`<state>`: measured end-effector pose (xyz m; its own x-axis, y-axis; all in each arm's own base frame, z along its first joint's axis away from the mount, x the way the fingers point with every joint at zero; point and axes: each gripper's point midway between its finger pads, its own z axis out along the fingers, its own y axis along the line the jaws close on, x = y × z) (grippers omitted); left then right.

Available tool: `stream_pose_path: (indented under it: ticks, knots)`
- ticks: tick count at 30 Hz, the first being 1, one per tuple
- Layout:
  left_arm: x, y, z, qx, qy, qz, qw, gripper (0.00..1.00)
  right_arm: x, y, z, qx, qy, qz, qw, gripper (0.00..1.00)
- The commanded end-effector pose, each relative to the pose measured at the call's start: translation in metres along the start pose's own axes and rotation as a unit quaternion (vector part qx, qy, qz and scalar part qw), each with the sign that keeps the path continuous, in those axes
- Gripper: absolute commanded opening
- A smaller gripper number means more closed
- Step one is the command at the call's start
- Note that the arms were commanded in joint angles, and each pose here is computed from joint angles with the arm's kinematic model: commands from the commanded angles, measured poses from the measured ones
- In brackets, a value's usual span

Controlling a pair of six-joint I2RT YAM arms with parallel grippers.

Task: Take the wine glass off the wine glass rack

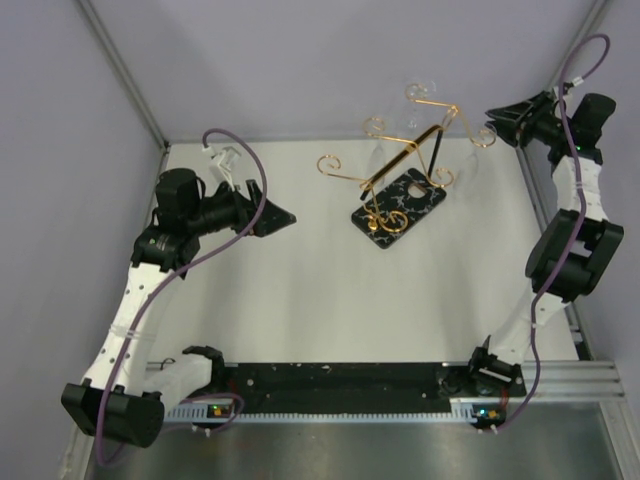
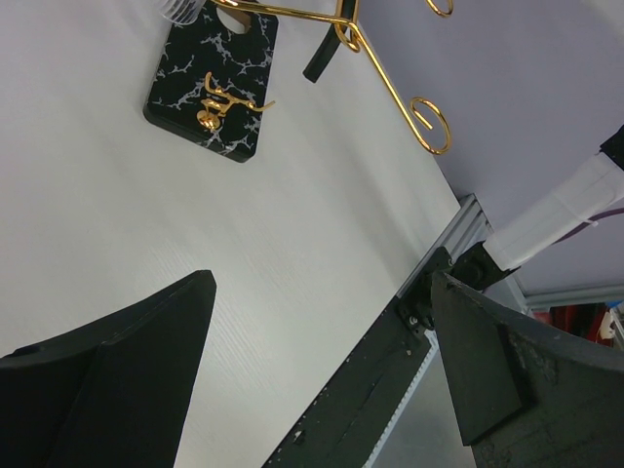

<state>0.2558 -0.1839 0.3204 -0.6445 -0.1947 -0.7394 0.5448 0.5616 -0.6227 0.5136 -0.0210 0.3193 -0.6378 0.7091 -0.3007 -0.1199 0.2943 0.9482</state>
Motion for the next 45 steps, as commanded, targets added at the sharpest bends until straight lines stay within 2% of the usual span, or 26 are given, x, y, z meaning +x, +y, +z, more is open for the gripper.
stream_pose_path:
  ticks: [1,8,15,16,45]
  knots:
    - [-0.003,-0.005,-0.002,0.008,-0.008,0.02,1.0,0.97,0.008,0.01,0.001,-0.015,0.012,-0.031,0.999,0.4]
    - [-0.002,-0.006,-0.003,0.009,-0.009,0.019,1.0,0.97,0.017,0.004,0.004,-0.012,0.022,-0.02,0.999,0.34]
    - [0.0,-0.003,-0.003,0.004,-0.008,0.018,1.0,0.97,0.019,0.004,0.005,-0.013,0.025,-0.019,0.999,0.02]
    - [0.0,-0.003,-0.003,0.003,-0.008,0.018,1.0,0.97,0.02,0.006,0.005,-0.014,0.025,-0.02,0.999,0.0]
    - [0.004,0.001,-0.001,0.002,0.0,0.015,1.0,0.97,0.023,0.035,-0.022,-0.016,0.0,-0.052,0.999,0.0]
